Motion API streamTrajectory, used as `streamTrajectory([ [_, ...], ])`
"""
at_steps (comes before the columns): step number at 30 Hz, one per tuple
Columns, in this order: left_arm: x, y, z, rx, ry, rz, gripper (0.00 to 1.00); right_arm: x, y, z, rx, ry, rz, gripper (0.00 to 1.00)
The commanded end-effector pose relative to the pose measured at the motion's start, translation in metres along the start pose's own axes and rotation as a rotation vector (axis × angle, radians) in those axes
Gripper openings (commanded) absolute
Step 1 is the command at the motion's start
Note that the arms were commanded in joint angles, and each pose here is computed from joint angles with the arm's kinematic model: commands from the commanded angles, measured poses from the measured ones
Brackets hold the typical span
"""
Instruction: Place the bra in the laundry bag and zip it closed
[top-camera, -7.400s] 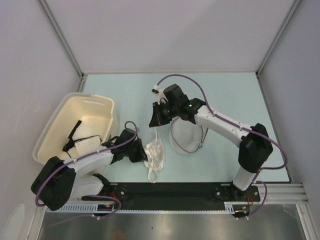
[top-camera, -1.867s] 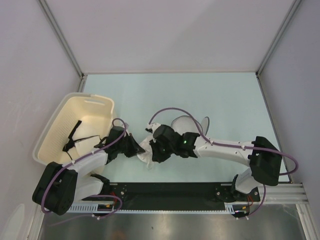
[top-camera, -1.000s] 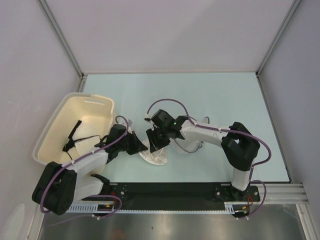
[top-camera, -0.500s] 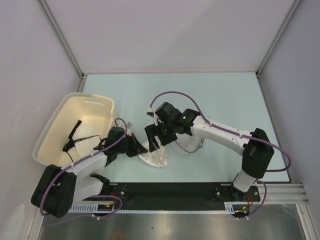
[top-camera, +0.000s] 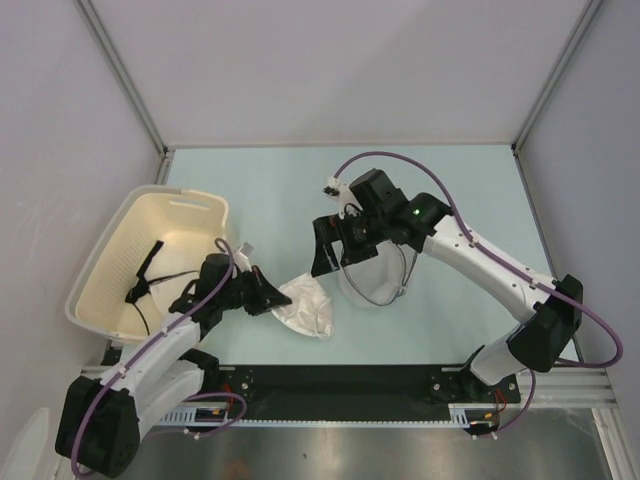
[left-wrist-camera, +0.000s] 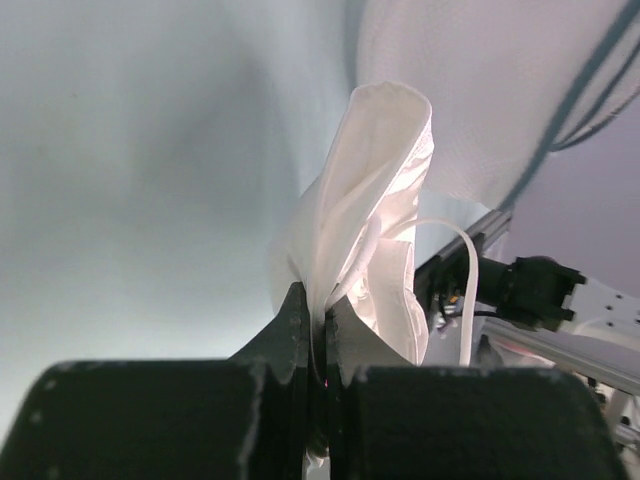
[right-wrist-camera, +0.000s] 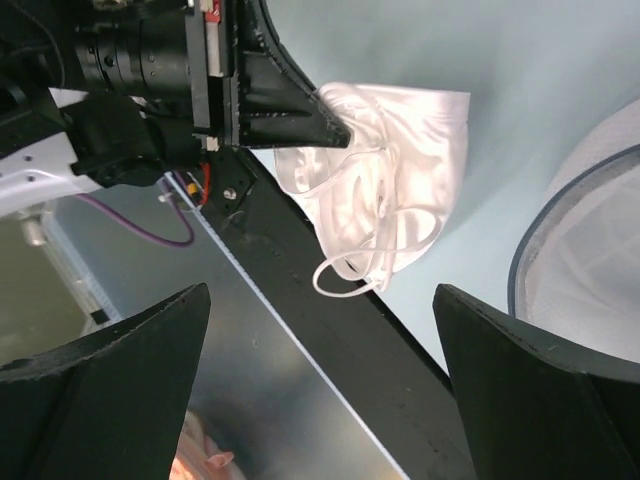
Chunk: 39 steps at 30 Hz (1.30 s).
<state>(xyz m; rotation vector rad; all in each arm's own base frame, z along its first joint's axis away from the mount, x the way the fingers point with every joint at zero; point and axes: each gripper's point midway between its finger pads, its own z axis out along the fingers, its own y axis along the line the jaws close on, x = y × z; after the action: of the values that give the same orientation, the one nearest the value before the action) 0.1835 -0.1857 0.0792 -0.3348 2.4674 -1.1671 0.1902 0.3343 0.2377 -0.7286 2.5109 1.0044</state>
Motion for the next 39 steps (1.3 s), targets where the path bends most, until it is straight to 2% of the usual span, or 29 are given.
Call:
streamTrajectory([
  [1, -0.006, -0.041, -0.023, 0.11, 0.002, -0.025, 0.0, 0.005, 0.013, -0.023, -0.151, 0.013, 0.037, 1.0],
  [6, -0.009, -0.079, -0.044, 0.226, -0.001, -0.033, 0.0, 0.016, 0.021, -0.038, -0.309, 0.038, 0.09, 1.0],
  [12, -0.009, -0.11, -0.064, 0.304, 0.009, -0.05, 0.0, 0.019, 0.032, -0.047, -0.406, 0.003, 0.103, 1.0],
  [17, -0.011, -0.135, -0.077, 0.356, 0.01, -0.035, 0.0, 0.018, 0.04, -0.042, -0.456, -0.006, 0.129, 1.0],
  [21, -0.01, -0.158, -0.084, 0.397, 0.04, 0.0, 0.0, 0.016, 0.041, -0.029, -0.429, -0.018, 0.12, 1.0],
  [27, -0.013, -0.177, -0.095, 0.435, 0.045, 0.022, 0.0, 0.016, 0.031, -0.024, -0.381, -0.038, 0.089, 1.0],
  [28, -0.012, -0.178, -0.096, 0.438, 0.046, 0.026, 0.0, 0.023, 0.023, -0.031, -0.327, -0.006, 0.109, 1.0],
  [30, -0.011, -0.177, -0.097, 0.435, 0.048, 0.034, 0.0, 0.018, -0.001, -0.046, -0.246, -0.051, 0.087, 1.0],
  [35, -0.007, -0.174, -0.095, 0.431, 0.082, 0.024, 0.0, 0.031, 0.006, -0.059, -0.341, -0.028, 0.103, 1.0],
  [39, -0.008, -0.181, -0.098, 0.442, 0.088, 0.039, 0.0, 0.038, 0.037, -0.053, -0.452, 0.0, 0.075, 1.0],
])
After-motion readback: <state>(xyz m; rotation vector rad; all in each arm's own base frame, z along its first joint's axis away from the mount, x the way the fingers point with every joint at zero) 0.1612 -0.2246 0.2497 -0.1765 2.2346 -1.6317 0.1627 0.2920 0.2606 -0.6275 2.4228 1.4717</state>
